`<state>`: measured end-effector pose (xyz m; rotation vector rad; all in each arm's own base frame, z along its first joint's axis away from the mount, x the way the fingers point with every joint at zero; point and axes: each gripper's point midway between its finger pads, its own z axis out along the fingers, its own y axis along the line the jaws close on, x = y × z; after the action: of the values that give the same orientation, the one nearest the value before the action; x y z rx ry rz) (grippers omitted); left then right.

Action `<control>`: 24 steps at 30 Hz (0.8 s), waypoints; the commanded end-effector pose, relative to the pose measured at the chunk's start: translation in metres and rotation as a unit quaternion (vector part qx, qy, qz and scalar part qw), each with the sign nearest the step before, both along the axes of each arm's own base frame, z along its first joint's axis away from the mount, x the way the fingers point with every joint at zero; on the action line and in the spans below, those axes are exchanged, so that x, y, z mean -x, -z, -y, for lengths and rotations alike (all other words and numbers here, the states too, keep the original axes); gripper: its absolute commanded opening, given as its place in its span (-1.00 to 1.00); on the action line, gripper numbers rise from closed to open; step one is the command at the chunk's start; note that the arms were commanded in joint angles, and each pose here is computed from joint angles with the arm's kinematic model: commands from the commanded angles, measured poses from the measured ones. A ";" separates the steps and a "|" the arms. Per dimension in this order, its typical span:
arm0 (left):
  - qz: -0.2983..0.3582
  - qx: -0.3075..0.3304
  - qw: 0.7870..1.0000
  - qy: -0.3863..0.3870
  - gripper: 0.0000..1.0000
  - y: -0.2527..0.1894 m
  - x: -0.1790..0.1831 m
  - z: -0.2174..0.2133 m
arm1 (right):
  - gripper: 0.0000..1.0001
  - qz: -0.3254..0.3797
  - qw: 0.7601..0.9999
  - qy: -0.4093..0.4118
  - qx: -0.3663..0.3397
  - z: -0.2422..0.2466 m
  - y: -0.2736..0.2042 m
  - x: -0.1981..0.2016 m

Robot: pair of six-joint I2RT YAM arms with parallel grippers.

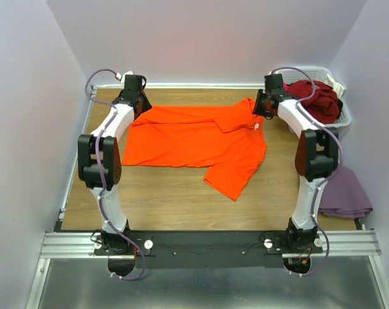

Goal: Fold and stack the t-shirts
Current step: Fold the flattened tshirt in 1/3 of the way, then grap the side of the flattened tshirt closest away from the robot with both arms

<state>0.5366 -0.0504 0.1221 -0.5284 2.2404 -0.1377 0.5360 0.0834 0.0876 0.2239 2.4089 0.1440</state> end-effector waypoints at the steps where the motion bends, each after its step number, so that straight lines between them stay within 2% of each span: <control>1: 0.014 -0.003 1.000 -0.024 -0.15 -0.011 0.027 0.005 | -0.19 0.006 1.000 -0.025 -0.014 -0.017 -0.029 0.039; 5: -0.022 0.020 0.999 -0.012 -0.15 0.026 0.069 0.025 | -0.19 -0.028 0.998 -0.041 -0.029 -0.037 -0.003 0.092; 8: -0.016 0.030 0.999 -0.009 -0.15 0.036 0.087 0.035 | -0.19 -0.023 0.998 -0.060 -0.028 -0.064 -0.004 0.120; 9: -0.034 0.029 0.999 -0.005 -0.15 0.054 0.104 0.038 | -0.19 -0.038 0.996 -0.073 -0.022 -0.078 0.007 0.140; 12: -0.049 0.029 0.998 -0.009 -0.16 0.072 0.136 0.037 | -0.19 -0.035 0.995 -0.098 -0.001 -0.104 0.012 0.174; 18: -0.049 0.006 0.998 -0.030 -0.15 0.077 0.166 0.020 | -0.19 -0.058 0.991 -0.117 -0.003 -0.124 0.034 0.224; 24: -0.041 0.004 0.998 -0.042 -0.16 0.074 0.171 0.015 | -0.19 -0.088 0.990 -0.113 -0.003 -0.114 0.058 0.254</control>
<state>0.3611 -0.0734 0.0358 -0.6021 2.3663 -0.1065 0.2894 0.2043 0.0359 -0.1055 2.6183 0.2619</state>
